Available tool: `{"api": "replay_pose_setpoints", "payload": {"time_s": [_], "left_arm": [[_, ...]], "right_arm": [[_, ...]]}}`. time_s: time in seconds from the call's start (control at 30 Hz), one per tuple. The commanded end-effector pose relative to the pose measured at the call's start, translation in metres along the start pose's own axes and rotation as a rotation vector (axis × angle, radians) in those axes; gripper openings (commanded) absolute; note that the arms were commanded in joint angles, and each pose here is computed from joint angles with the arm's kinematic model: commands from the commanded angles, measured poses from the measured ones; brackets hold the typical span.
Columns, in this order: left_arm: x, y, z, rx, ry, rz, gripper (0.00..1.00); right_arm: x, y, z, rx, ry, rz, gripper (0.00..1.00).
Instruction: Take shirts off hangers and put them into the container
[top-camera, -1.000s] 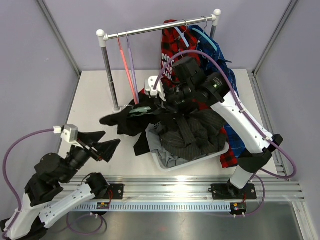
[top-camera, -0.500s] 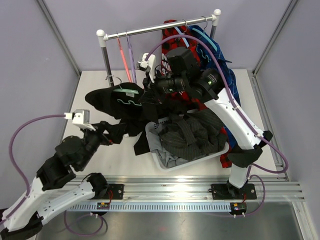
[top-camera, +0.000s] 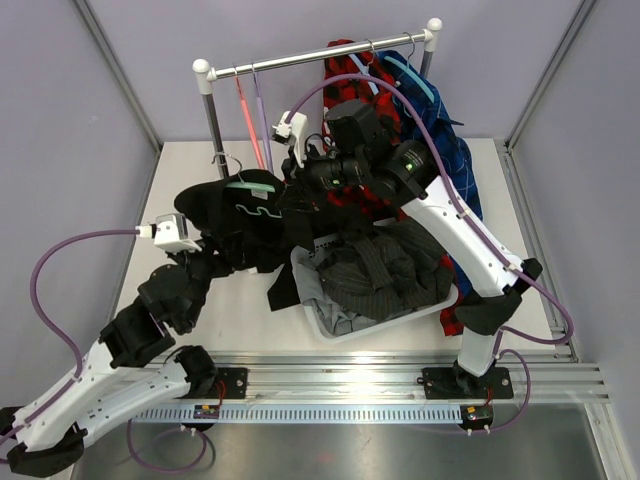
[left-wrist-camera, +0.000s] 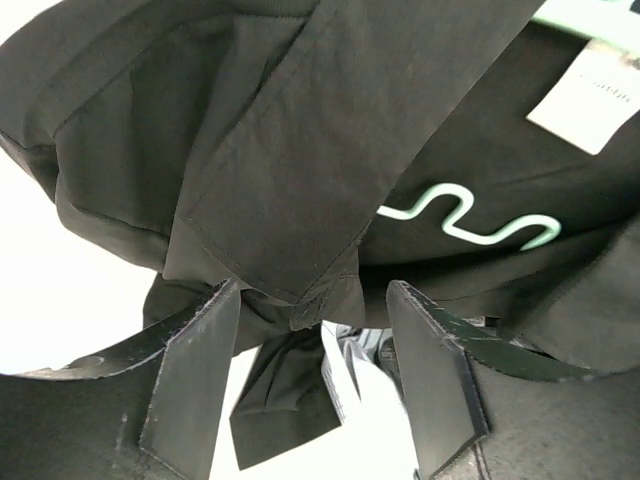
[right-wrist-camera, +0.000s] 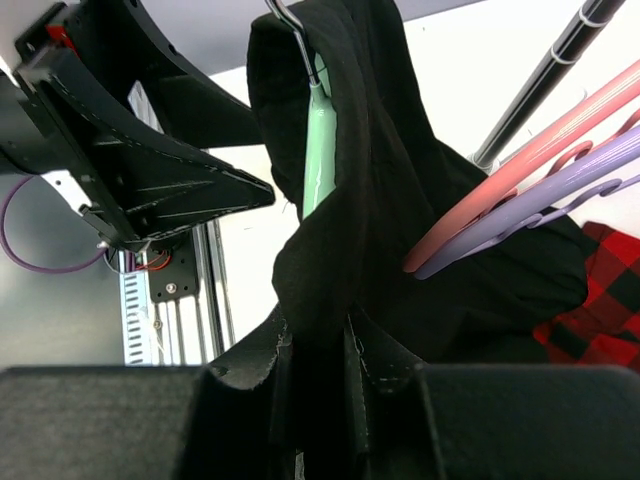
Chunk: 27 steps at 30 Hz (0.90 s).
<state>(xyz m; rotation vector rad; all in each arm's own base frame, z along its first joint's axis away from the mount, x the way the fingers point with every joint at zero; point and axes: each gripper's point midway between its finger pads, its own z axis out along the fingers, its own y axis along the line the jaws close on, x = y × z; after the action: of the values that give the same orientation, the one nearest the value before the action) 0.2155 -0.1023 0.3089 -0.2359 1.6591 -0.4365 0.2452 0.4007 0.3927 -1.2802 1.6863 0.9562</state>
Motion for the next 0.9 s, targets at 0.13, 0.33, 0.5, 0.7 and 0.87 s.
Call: {"api": "replay_pose_setpoints", "payload": {"time_s": [0.13,0.33,0.5,0.7,0.87], "left_arm": [[-0.014,-0.008,0.011,-0.008,-0.093,-0.066,0.66],[-0.015,-0.013,0.020,0.020,-0.123,-0.060,0.57],[-0.019,0.001,0.023,-0.009,-0.127,-0.037,0.15],[-0.034,0.039,0.013,-0.120,-0.154,0.126,0.00],[-0.070,0.056,-0.016,-0.191,-0.186,0.191,0.00]], "right_arm": [[-0.050,0.021,-0.032,-0.010,-0.168,-0.083,0.00],[-0.042,0.031,-0.032,-0.068,-0.154,-0.109,0.00],[-0.037,0.031,-0.041,-0.046,-0.148,-0.147,0.00],[-0.020,0.025,-0.054,0.007,-0.105,-0.262,0.00],[0.019,-0.011,-0.050,0.129,0.028,-0.394,0.00]]}}
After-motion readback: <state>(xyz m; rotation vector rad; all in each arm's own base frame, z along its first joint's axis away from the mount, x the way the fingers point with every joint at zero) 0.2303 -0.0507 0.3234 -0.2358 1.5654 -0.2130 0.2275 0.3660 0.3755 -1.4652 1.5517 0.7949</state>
